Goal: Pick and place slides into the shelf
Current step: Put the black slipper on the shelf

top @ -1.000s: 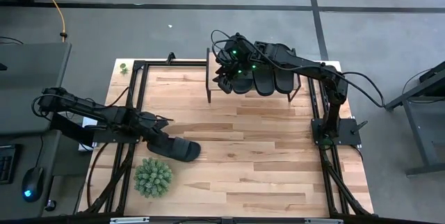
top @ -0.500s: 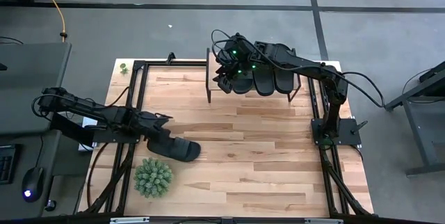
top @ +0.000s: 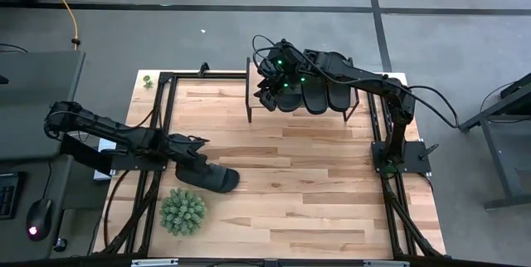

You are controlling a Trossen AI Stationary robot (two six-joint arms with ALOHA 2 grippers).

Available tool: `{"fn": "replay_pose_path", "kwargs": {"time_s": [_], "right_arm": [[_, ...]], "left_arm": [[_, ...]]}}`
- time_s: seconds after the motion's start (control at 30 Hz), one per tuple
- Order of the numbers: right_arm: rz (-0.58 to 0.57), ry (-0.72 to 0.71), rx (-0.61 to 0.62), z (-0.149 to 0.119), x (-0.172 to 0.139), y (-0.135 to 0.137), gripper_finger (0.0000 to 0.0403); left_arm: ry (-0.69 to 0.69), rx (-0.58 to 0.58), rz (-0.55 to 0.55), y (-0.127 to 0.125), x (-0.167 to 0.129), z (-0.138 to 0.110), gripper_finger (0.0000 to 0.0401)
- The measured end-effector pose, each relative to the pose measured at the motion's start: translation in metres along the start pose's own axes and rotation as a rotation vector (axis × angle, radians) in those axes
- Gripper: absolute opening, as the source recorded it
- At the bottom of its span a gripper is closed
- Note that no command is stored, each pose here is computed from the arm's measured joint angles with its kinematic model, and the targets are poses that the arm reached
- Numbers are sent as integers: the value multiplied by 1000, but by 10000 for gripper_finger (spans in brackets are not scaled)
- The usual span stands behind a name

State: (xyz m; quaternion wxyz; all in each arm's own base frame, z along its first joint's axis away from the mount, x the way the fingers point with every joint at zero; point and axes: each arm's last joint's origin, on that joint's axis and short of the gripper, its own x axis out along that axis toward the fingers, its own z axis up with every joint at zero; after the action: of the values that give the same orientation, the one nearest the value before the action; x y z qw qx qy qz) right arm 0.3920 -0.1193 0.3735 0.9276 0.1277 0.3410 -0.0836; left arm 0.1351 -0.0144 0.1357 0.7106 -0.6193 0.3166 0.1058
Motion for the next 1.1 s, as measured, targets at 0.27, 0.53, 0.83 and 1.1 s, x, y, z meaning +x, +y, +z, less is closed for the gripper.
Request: {"fn": "replay_pose_path", "kwargs": {"time_s": [0.27, 0.53, 0.83, 1.1], "right_arm": [[-2, -2, 10, 0, 0, 0, 174], [-1, -1, 34, 0, 0, 0, 174], [2, -3, 33, 0, 0, 0, 174], [2, -3, 13, 0, 0, 0, 174]], "left_arm": [[7, -3, 11, 0, 12, 2, 186], [40, -8, 53, 3, 18, 2, 186], [25, 12, 50, 3, 18, 3, 116], [17, 18, 20, 0, 18, 3, 15]]}}
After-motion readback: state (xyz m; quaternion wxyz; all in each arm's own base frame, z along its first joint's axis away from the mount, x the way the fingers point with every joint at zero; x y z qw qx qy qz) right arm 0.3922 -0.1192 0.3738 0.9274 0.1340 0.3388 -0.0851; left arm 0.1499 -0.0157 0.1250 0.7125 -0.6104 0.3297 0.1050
